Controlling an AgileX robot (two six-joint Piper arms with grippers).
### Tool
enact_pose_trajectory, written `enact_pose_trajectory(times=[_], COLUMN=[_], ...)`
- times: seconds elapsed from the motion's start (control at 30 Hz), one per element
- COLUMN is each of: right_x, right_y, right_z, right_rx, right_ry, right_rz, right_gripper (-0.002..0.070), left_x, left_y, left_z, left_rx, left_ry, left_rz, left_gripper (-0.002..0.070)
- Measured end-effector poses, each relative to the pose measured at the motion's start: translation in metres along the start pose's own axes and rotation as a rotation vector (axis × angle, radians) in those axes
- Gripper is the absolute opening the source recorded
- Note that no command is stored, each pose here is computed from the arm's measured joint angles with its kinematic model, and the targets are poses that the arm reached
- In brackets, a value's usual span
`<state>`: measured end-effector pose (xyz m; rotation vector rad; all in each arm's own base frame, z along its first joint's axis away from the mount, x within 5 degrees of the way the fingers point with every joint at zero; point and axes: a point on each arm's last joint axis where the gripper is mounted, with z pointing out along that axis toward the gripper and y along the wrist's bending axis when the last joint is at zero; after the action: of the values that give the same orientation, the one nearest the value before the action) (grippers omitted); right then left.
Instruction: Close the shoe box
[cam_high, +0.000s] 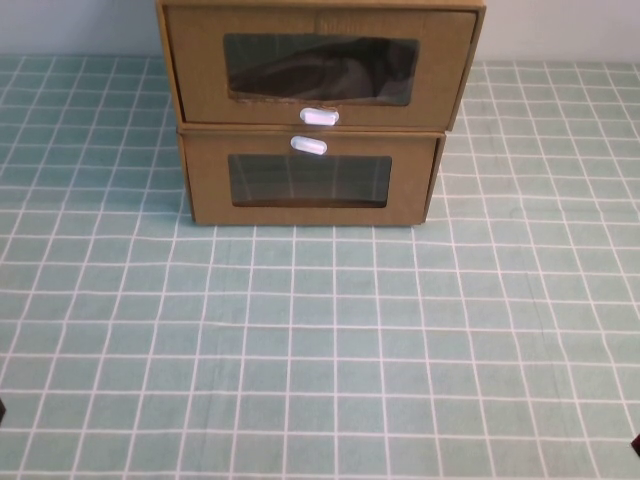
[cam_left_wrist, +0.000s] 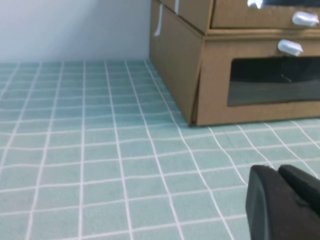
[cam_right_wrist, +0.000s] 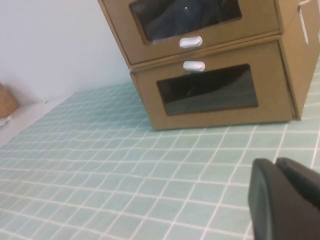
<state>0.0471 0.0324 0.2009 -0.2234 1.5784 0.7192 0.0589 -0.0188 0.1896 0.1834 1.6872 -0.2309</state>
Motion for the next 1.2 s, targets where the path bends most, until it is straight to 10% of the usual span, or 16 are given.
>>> enact_pose_trajectory(times=[0.53, 0.9, 1.2], right_x=[0.028, 0.01, 0.017], right_y=[-0.004, -0.032, -0.035], right_z=[-0.004, -0.009, -0.012], right_rx=[0.042, 0.543, 0.605], right_ry=[0.302, 0.072, 0.159], right_rz=[-0.027, -0.105, -0.11], right_gripper=[-0.0011, -0.0011, -0.0011], left_x=[0.002, 0.002, 0.002], left_y=[-0.002, -0.002, -0.002], left_z=[0.0, 0.0, 0.0], left_rx=[0.02, 0.02, 0.02], left_ry=[0.027, 0.027, 0.027], left_rz=[-0.002, 0.0, 0.0], left_gripper=[-0.0005, -0.0005, -0.0005])
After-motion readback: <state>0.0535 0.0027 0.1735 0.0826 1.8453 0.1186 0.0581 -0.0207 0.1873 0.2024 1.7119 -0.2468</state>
